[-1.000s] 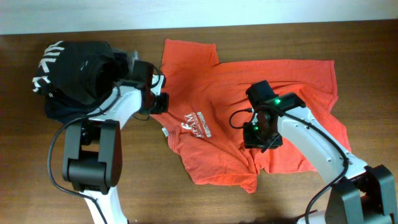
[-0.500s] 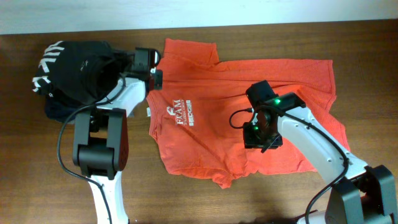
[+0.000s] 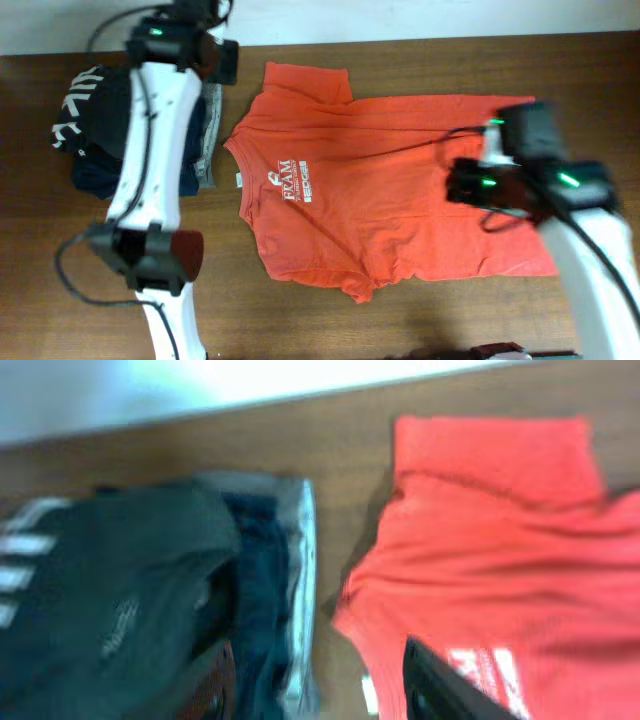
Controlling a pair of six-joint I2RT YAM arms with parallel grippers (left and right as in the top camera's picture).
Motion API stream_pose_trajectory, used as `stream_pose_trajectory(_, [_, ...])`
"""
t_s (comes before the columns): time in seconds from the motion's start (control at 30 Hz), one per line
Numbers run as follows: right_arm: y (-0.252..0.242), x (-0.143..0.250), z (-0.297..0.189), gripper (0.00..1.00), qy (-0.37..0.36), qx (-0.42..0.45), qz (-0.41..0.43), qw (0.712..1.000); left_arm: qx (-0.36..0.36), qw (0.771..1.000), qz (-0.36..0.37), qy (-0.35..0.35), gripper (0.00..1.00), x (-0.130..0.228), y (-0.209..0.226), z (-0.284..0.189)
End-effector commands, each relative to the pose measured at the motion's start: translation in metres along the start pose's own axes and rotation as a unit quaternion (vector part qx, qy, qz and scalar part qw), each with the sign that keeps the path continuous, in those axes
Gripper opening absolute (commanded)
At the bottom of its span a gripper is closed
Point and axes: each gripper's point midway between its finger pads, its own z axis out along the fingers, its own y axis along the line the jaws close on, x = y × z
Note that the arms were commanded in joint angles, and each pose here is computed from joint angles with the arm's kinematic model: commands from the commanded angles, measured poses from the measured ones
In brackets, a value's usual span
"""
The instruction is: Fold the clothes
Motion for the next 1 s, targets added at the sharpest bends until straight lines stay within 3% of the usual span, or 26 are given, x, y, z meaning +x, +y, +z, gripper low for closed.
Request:
stream_pose_trajectory(0.0, [-0.029,-0.007,-0.053,0.89,-0.08,0.013,0.041,0.996,0.014,0.996,-0.014,-0.087,0.54,-0.008,0.019,-0.124])
stream_pose_trajectory(0.17, [-0.074,0.012,-0.075,0.96,-0.087,0.055,0.127,0.987,0.023,0.997,-0.018,-0.068,0.54,0.046,0.029,-0.197])
stream_pose_trajectory(0.2, [-0.075,0.013,-0.075,0.97,-0.084,0.05,0.134,0.986,0.049,0.996,-0.016,-0.071,0.59,0.055,0.022,-0.209])
stream_pose_trajectory(0.3, [-0.076,0.015,-0.068,0.99,-0.066,0.049,0.134,0.988,0.065,0.997,0.0,-0.033,0.59,0.095,0.012,-0.215])
stream_pose_trajectory(0.47, [-0.078,0.023,-0.057,1.0,-0.022,0.057,0.125,0.99,0.072,0.989,-0.016,0.127,0.59,0.222,-0.004,-0.179])
stream_pose_trajectory(0.6, [-0.078,0.022,-0.05,0.99,-0.007,0.052,0.127,0.99,0.18,0.967,-0.017,0.178,0.6,0.284,-0.052,-0.141])
stream_pose_trajectory(0.73, [-0.082,0.02,-0.035,0.99,0.023,0.06,0.122,0.991,0.271,0.93,-0.037,0.245,0.6,0.349,-0.104,-0.097])
stream_pose_trajectory(0.83, [-0.085,0.018,-0.022,0.99,0.048,0.063,0.124,0.989,0.288,0.916,-0.062,0.272,0.6,0.383,-0.127,-0.06])
stream_pose_trajectory(0.97, [-0.089,0.015,-0.007,0.99,0.071,0.066,0.129,0.987,0.297,0.913,-0.093,0.265,0.63,0.389,-0.147,-0.028])
